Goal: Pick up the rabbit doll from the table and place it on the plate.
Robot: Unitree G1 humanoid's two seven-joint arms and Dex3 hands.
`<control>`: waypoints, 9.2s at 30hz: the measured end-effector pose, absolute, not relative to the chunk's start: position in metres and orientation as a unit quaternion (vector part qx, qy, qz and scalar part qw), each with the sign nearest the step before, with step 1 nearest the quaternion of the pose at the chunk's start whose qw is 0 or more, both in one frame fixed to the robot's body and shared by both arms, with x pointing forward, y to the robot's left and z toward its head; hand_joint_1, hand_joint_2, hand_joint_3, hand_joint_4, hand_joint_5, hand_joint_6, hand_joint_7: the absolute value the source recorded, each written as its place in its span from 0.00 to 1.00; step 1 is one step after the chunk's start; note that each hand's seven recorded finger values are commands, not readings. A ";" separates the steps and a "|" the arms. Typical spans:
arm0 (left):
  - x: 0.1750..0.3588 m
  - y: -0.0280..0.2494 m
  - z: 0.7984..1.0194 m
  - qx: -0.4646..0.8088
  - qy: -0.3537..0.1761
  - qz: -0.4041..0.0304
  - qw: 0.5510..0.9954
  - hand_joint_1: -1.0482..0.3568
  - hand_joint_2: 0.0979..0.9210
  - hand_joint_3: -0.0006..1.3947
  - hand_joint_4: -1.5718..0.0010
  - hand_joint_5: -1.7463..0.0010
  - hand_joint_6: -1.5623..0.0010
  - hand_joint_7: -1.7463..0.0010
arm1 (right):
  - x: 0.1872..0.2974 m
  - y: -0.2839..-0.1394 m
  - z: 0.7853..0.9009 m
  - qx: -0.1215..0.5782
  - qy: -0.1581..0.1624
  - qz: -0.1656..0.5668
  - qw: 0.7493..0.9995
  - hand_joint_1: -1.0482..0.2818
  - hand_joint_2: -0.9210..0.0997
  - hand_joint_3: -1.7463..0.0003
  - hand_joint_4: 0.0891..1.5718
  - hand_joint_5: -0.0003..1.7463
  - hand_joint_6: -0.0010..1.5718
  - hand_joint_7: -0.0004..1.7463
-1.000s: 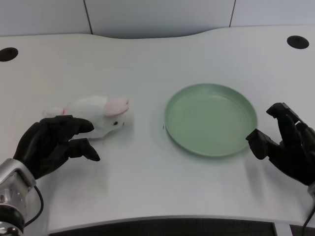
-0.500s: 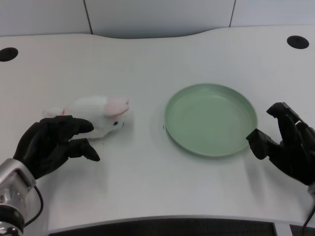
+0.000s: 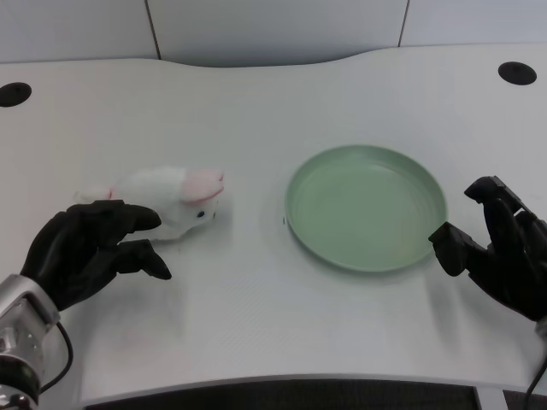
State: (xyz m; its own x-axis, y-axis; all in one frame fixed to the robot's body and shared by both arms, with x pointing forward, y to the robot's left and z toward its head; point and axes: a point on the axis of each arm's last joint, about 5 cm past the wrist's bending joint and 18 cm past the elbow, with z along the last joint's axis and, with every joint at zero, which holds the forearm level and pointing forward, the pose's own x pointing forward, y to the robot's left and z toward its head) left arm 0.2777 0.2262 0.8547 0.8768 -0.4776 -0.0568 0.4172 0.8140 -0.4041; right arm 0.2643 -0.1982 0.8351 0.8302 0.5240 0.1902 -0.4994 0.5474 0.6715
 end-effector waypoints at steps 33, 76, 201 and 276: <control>0.319 0.212 0.946 0.339 -0.183 -0.196 0.902 0.00 1.00 0.16 1.00 0.74 0.81 0.97 | 0.264 -0.198 0.835 0.377 0.017 0.294 0.878 0.34 0.00 0.79 0.52 1.00 0.40 1.00; 0.334 0.156 0.922 0.455 0.006 -0.179 0.872 0.00 1.00 0.14 1.00 0.67 0.92 0.95 | 0.267 -0.198 0.839 0.373 0.008 0.299 0.879 0.34 0.00 0.80 0.52 1.00 0.41 1.00; 0.357 0.123 0.973 0.537 -0.096 -0.160 0.823 0.27 0.54 0.40 0.51 0.31 0.42 0.40 | 0.264 -0.198 0.838 0.378 0.007 0.300 0.876 0.33 0.00 0.82 0.53 1.00 0.41 1.00; 0.331 0.020 0.960 0.618 -0.207 -0.334 0.681 0.06 0.95 0.00 1.00 0.47 1.00 0.55 | 0.265 -0.179 0.836 0.413 -0.031 0.359 0.836 0.32 0.00 0.81 0.54 1.00 0.43 1.00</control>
State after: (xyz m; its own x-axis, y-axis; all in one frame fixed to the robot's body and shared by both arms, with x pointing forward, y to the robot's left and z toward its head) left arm 0.3307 0.0196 0.9603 0.6917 -0.7102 -0.1310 0.1995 0.0136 0.9798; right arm 0.2646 -0.1787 0.8358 0.7397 0.5749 0.3498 -0.6269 0.3997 0.6687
